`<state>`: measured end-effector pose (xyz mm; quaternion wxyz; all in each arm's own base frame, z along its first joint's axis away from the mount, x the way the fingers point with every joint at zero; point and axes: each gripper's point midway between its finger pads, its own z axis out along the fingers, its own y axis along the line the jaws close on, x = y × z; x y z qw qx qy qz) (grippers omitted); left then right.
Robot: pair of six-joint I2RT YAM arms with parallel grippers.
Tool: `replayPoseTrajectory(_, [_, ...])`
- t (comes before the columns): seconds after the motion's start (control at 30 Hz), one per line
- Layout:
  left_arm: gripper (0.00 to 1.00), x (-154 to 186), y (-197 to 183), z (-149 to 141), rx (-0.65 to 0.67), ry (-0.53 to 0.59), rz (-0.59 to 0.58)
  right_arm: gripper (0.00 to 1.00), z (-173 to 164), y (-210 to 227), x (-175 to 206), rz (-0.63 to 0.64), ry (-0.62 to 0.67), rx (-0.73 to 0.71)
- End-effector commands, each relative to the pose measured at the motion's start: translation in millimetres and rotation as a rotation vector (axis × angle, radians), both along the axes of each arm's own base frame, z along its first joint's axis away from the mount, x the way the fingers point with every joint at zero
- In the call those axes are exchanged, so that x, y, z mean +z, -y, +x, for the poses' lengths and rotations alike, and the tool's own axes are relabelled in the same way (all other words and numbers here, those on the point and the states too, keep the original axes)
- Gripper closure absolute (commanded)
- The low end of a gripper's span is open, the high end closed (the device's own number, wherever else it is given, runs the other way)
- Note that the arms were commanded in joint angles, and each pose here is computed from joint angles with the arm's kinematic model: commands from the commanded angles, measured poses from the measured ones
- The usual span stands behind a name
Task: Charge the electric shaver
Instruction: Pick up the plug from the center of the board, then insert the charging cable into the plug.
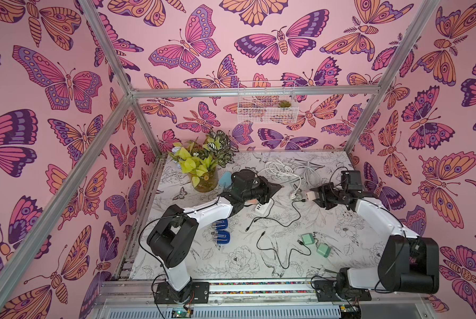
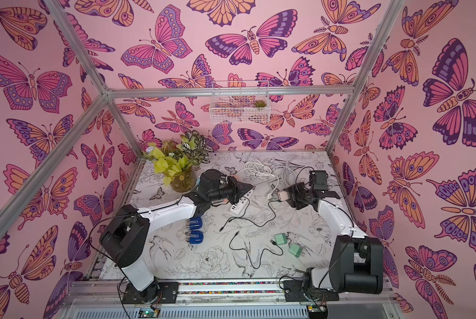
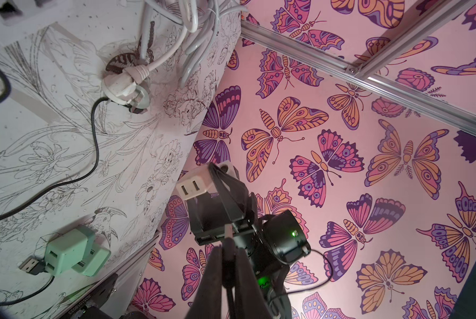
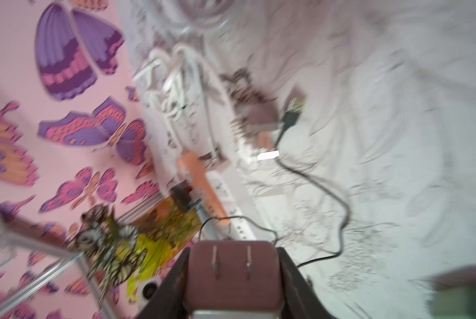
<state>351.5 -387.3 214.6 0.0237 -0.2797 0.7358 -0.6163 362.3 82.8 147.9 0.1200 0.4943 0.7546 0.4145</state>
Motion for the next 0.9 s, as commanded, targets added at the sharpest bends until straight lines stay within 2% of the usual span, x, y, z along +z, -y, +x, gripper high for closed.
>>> replayPoseTrajectory(0.0, [1.0,1,-5,18,0.073,0.052,-0.017,1.0,29,-39,56,0.232,0.183,-0.046])
replayPoseTrajectory(0.13, [1.0,5,-4,28,0.104,0.105,-0.017,1.0,29,-72,81,0.287,0.26,-0.033])
replayPoseTrajectory(0.33, [1.0,5,-12,37,0.176,0.144,-0.023,1.0,23,-95,84,0.321,0.278,-0.026])
replayPoseTrajectory(0.5, [1.0,9,-14,37,0.194,0.171,-0.034,1.0,19,-97,74,0.313,0.266,-0.033])
replayPoseTrajectory(0.7, [1.0,3,-18,28,0.2,0.151,-0.025,1.0,19,-85,73,0.277,0.304,-0.083])
replayPoseTrajectory(0.87, [1.0,2,-14,23,0.176,0.133,-0.037,1.0,29,-91,78,0.304,0.344,-0.067])
